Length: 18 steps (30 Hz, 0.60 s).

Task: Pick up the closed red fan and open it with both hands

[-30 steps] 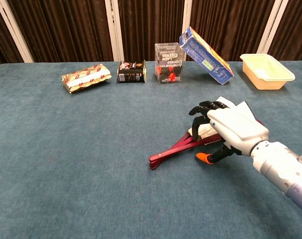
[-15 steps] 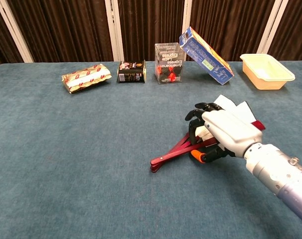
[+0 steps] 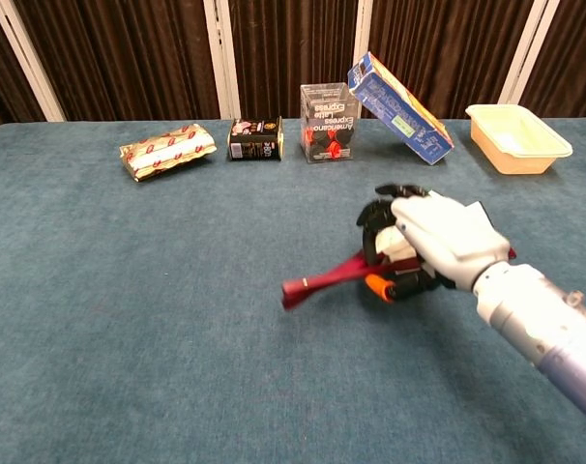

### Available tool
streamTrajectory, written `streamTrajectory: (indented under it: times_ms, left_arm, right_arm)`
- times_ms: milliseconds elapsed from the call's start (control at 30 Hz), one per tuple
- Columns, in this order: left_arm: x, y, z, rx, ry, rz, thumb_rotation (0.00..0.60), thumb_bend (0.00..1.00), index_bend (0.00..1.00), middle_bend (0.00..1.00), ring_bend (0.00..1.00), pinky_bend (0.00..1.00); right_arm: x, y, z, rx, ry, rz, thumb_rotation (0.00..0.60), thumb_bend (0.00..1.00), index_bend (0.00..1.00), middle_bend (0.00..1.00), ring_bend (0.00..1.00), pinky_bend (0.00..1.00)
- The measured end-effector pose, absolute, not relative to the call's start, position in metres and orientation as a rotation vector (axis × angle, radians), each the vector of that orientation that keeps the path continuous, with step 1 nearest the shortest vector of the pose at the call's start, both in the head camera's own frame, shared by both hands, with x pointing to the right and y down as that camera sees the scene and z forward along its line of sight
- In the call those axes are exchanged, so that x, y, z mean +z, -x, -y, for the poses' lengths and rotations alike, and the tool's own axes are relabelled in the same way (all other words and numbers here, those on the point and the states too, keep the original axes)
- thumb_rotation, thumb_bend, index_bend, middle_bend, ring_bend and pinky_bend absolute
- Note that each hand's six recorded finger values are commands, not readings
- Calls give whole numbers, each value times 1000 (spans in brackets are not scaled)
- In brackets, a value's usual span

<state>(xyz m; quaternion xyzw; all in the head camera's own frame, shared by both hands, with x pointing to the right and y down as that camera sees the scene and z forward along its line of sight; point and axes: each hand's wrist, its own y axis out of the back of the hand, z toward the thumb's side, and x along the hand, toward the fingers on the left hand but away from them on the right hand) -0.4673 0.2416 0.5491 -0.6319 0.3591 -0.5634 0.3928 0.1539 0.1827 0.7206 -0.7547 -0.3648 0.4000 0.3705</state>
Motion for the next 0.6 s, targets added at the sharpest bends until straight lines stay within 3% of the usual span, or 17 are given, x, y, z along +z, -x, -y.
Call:
streamTrajectory:
  times_ms: [600]
  left_arm:
    - [548,468,-236,-1426,1603,-952,600,0,0,0,0,0]
  right_arm:
    - [628,-137,-128,893,1940,1123,600,451,746,283,55,0]
